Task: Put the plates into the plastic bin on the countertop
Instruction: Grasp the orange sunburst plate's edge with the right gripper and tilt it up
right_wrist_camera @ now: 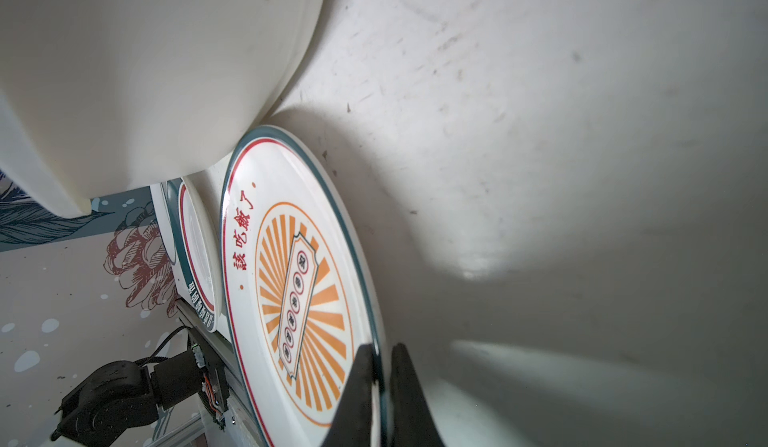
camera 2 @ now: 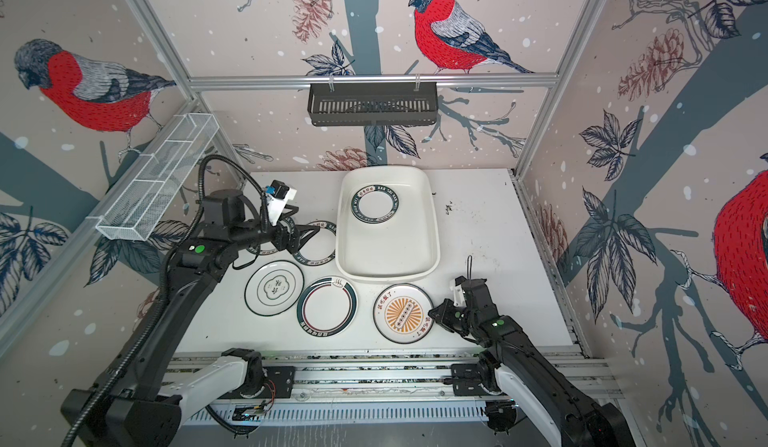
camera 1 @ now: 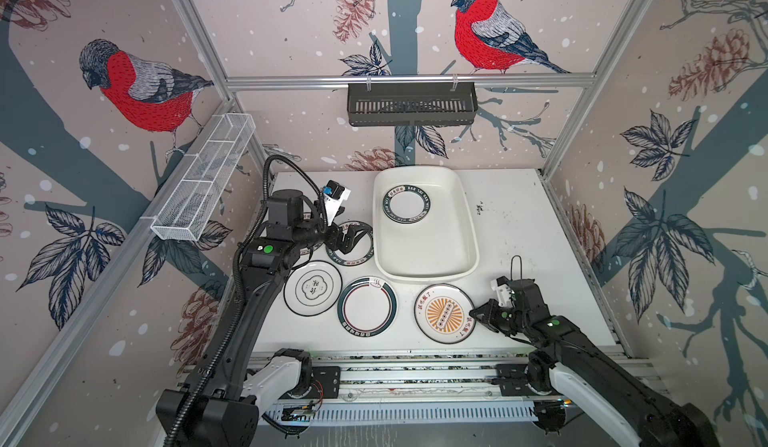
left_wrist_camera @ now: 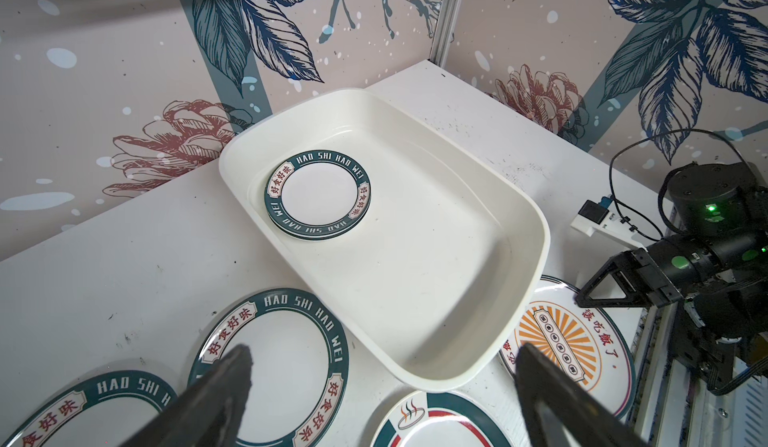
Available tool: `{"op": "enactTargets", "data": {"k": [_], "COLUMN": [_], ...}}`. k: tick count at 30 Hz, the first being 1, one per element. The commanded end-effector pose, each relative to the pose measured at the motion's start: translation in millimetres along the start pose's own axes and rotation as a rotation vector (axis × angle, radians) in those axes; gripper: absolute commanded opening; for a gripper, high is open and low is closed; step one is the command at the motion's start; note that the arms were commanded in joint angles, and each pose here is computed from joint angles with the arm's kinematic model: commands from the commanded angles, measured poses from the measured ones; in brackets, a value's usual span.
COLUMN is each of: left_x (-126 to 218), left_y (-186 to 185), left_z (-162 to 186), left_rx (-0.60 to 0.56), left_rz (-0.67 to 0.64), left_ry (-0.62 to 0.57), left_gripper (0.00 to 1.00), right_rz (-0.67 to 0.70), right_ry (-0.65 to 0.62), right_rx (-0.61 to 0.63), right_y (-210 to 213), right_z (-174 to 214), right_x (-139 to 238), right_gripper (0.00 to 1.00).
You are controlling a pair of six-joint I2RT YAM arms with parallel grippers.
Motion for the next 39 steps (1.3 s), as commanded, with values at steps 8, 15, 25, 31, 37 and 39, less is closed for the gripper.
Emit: {"op": "enactTargets", "data": {"k": [8, 15, 25, 31, 37, 39], "left_x": [4, 4, 3, 2, 0, 0], "left_y": [1, 1, 2, 4, 5, 6], "left_z": [-11, -13, -14, -15, -17, -17], "left_rx": [-0.030, -0.026, -0.019, -0.012, -0.011, -0.011], "left_rz": [-0.004, -0.001, 0.001, 0.006, 0.007, 0.006], "left_ry": [-0.041, -0.046, -0.049, -0.055, -0.057, -0.056], "left_gripper": [0.97, 0.98, 0.98, 0.98, 0.98, 0.98], "right_rz": [0.033, 0.011, 0.017, 0.018, 0.013, 0.009], "right_ry": [-0.014, 0.013, 0.057, 0.084, 0.125, 0.138], "right_rx": [0.006, 0.029, 0.063, 0.080, 0.101, 0.110], "right_y": [0, 10, 18, 24, 29, 32], "right_z": [0, 0, 2, 2, 4, 5], "right_x": [5, 9, 13, 15, 18, 19], "right_gripper": [0.02, 0.01, 0.01, 0.01, 0.01, 0.01]}}
Point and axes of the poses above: each gripper's point midway between its finger pads, its own x axis back along the fingers, its own y axis along the line the jaws close on, z = x × y, the point moved 9 cm from there along x, back along the fingers, and after that the axes turned 15 degrees about -x, right-handed, at the moved point
